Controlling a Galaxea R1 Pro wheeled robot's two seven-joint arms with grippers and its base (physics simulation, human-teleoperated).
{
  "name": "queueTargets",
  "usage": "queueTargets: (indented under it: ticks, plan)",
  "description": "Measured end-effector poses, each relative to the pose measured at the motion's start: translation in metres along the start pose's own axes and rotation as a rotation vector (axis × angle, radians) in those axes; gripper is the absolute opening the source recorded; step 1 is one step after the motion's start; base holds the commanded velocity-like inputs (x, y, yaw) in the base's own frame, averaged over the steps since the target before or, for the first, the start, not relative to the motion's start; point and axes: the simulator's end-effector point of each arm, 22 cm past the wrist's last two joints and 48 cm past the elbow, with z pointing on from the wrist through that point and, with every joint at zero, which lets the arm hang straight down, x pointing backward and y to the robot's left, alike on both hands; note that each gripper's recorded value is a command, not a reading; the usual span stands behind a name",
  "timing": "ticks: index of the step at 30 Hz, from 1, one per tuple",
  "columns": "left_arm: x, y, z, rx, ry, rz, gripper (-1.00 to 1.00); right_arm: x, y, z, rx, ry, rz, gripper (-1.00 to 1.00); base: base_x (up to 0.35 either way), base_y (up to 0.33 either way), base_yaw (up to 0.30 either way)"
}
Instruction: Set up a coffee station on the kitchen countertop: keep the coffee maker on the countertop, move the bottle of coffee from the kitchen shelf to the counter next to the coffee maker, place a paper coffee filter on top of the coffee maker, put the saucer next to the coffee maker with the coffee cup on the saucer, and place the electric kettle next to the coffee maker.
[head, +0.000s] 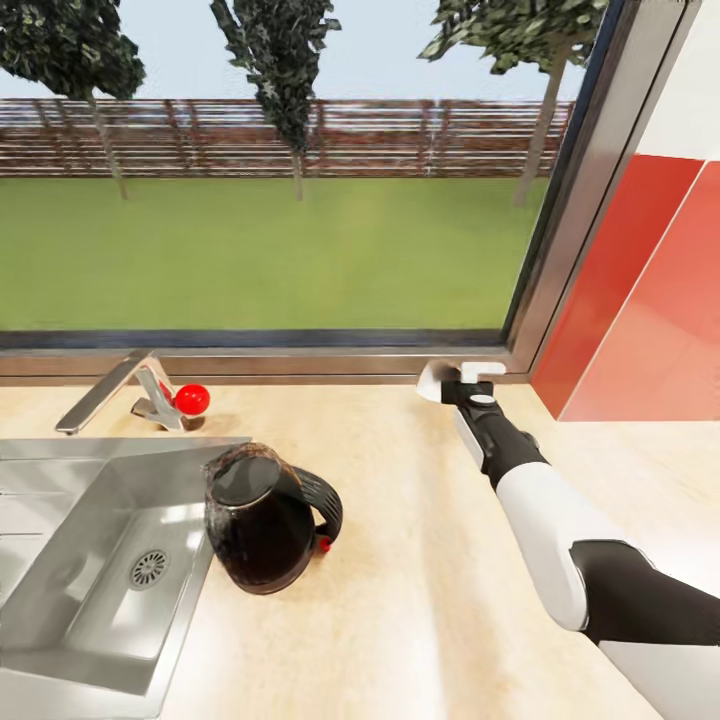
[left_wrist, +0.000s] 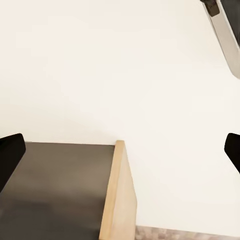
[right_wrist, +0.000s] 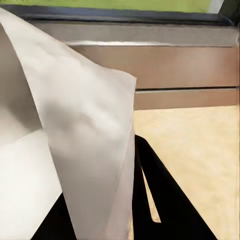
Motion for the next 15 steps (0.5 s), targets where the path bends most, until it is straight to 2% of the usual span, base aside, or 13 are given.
queueTargets:
  ticks: [15]
  plan:
    - [-0.0081,-0.0015,-0.0002,0.001,-0.02,-0.007,1.0,-0.005,0.002,-0.0048,-0.004,-0.005,-0.001,-1.0,-0.272,-0.145,0.0]
